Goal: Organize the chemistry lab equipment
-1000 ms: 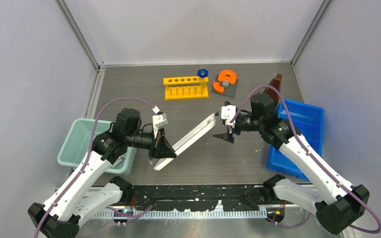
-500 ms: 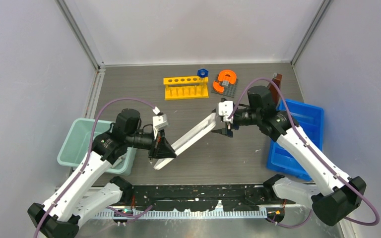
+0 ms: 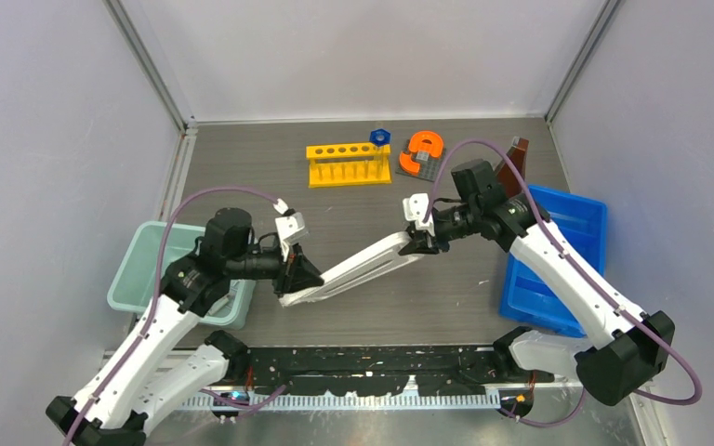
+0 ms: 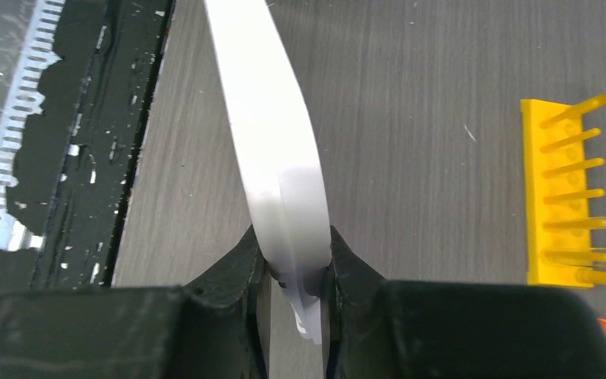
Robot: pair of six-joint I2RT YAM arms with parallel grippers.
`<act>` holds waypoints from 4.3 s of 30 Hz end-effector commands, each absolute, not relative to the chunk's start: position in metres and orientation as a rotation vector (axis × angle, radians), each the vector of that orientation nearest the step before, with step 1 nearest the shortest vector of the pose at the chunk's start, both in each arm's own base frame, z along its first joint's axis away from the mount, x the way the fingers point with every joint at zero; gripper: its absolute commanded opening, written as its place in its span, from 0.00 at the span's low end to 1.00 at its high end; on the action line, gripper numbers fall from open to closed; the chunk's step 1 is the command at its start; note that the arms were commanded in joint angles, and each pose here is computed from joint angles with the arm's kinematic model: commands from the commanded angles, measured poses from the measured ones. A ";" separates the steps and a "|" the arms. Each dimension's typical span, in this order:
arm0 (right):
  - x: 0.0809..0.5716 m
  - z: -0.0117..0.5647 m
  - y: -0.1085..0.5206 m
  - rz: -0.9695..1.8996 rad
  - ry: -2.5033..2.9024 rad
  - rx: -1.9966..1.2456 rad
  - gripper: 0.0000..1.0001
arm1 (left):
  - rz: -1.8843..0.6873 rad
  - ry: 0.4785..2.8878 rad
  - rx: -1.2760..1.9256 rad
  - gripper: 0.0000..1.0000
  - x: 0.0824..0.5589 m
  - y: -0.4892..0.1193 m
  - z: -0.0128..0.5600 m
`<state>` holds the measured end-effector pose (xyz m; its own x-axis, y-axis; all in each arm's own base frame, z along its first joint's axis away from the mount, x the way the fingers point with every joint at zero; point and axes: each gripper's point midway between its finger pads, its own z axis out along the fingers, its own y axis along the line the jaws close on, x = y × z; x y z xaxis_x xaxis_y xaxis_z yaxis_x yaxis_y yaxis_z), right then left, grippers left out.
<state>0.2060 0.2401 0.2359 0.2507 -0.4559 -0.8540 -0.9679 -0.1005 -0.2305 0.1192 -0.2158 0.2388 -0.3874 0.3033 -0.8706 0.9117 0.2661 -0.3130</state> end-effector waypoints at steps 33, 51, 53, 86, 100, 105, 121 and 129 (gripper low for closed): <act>0.279 0.331 0.260 1.013 1.611 -0.537 0.01 | -0.255 1.798 0.370 1.00 0.248 -0.120 0.353; 0.297 0.425 0.314 1.511 1.462 0.157 0.01 | -0.250 1.658 0.293 1.00 0.253 -0.114 0.417; 0.295 0.429 0.333 1.554 1.452 0.170 0.01 | -0.265 1.652 0.302 1.00 0.251 -0.115 0.424; 0.219 0.316 0.600 2.039 1.681 0.272 0.01 | 0.004 1.740 0.350 1.00 0.240 -0.072 0.390; 0.208 0.271 0.598 2.003 1.801 0.282 0.01 | 0.192 1.944 0.179 1.00 0.272 -0.058 0.328; 0.203 0.262 0.598 2.041 1.826 0.282 0.01 | 0.181 1.948 0.084 1.00 0.277 -0.053 0.328; 0.182 0.262 0.589 2.105 1.849 0.202 0.01 | 0.210 1.993 -0.099 1.00 0.289 -0.028 0.313; 0.180 0.249 0.588 2.087 1.888 0.211 0.01 | 0.194 2.041 -0.226 1.00 0.291 -0.013 0.286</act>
<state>0.1856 0.5939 0.2174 -0.9383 0.3299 -0.1040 -0.1109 -0.0022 0.9938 0.2878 -0.0180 0.2908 -0.4711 0.0050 -0.8821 -0.1904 0.9758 0.1073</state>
